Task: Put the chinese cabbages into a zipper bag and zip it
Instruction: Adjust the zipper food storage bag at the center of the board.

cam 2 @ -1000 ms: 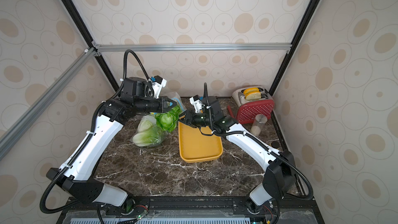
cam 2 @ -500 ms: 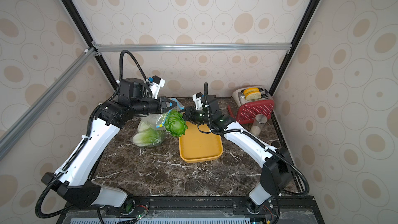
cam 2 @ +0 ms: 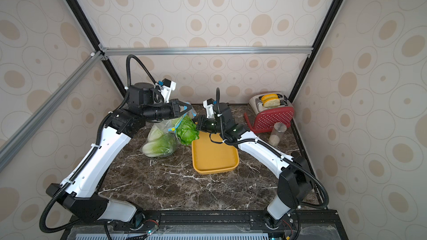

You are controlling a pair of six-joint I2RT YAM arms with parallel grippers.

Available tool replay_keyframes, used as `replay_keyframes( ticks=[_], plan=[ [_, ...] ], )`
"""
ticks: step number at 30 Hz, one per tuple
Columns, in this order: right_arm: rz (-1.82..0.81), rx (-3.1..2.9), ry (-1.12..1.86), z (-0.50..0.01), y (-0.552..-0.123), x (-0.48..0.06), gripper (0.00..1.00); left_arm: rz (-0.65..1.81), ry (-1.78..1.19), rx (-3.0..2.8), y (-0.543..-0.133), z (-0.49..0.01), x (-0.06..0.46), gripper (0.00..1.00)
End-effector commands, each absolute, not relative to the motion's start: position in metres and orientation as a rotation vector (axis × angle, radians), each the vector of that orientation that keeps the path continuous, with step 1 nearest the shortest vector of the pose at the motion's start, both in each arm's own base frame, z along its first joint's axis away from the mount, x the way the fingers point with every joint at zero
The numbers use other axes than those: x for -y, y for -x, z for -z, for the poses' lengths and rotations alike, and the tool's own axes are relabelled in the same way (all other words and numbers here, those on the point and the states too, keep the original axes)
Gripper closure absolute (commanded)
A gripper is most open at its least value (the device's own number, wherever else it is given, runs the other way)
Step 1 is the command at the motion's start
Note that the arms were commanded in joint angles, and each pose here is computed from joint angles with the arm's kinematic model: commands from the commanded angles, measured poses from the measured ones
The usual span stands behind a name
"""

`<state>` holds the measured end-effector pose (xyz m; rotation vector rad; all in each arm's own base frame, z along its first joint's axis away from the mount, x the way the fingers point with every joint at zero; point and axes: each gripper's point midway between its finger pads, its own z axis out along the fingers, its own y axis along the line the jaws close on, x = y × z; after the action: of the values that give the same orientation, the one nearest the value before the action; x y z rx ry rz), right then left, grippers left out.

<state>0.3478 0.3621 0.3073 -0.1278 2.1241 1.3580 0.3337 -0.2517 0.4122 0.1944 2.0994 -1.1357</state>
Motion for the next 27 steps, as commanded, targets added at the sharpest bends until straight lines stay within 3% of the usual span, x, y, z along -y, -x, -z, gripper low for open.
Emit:
replay_keyframes(
  ticks=[1, 4, 19, 24, 27],
  plan=[
    [-1.334, -2.136, 0.115, -0.302, -0.344, -0.359, 0.93, 1.173, -0.231, -1.958, -0.324, -0.455, 0.245, 1.0],
    [-1.339, -2.184, 0.085, -0.302, -0.336, -0.353, 1.0, 1.104, -0.203, -1.982, -0.328, -0.447, 0.23, 1.0],
    [-1.218, -2.333, 0.051, -0.347, -0.285, -0.302, 1.0, 1.128, -0.143, -1.972, -0.347, -0.447, 0.236, 1.0],
    [-1.312, -2.353, 0.045, -0.378, -0.265, -0.296, 1.0, 1.085, -0.137, -2.069, -0.344, -0.429, 0.237, 1.0],
    [-1.369, -2.387, 0.02, -0.373, -0.262, -0.302, 1.0, 1.048, -0.111, -2.098, -0.339, -0.417, 0.229, 1.0]
  ],
)
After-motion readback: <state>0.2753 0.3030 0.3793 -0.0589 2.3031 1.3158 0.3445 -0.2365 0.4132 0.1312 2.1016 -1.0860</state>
